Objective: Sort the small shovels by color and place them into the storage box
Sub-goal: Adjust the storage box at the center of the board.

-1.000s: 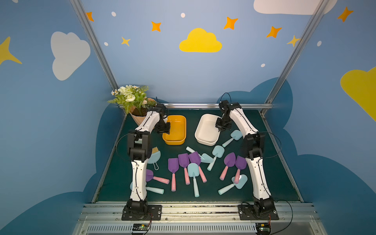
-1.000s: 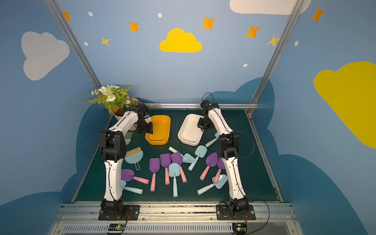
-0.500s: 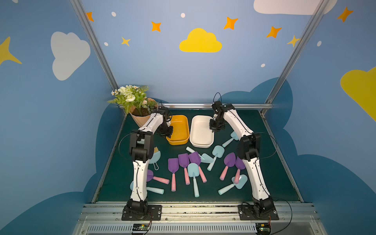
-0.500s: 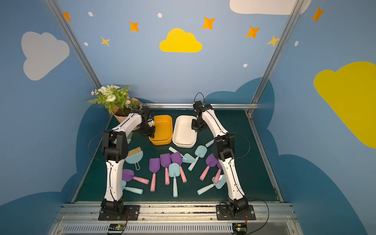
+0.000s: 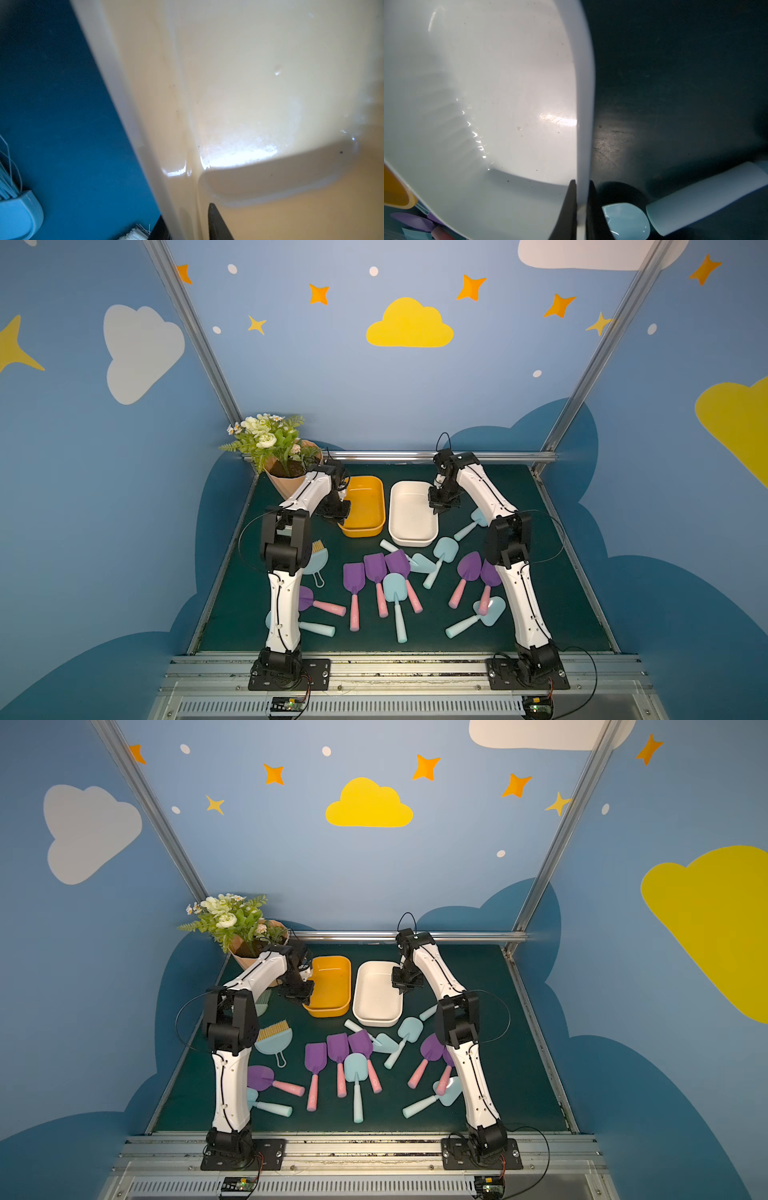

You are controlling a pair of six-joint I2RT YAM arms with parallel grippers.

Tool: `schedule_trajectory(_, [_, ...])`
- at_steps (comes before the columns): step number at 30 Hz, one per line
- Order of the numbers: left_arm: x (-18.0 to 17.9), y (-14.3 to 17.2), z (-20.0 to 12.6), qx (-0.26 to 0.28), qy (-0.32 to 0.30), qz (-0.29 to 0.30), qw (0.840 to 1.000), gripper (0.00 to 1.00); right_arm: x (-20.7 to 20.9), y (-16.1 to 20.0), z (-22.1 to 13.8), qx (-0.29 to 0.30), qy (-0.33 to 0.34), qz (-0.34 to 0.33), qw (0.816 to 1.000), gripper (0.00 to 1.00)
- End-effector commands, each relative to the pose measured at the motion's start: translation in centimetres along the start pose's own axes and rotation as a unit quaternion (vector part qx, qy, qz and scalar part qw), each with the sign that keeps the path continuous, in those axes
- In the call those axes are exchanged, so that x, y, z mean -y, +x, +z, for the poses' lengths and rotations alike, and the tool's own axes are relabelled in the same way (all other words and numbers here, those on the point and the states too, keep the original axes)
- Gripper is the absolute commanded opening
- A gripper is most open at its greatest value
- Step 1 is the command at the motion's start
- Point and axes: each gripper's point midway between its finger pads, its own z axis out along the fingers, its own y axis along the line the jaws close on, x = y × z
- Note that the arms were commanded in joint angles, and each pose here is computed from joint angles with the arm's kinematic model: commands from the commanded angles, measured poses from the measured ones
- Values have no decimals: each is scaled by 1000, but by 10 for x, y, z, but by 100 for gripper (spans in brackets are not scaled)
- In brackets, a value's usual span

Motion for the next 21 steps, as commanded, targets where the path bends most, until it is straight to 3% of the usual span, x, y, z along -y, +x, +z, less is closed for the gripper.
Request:
schedule_trajectory(1, [1,10,-9,-7,-3,16,1000,14,3,6,1,-19,-2,-1,1000,0])
schedule_trajectory(11, [6,23,1,-21,-2,26,999,3,6,5,0,-21,-6,8,1000,0])
schedule_trajectory(21, [13,35,-6,-21,-9,26,999,3,9,3,-3,-18,-9,15,1000,0])
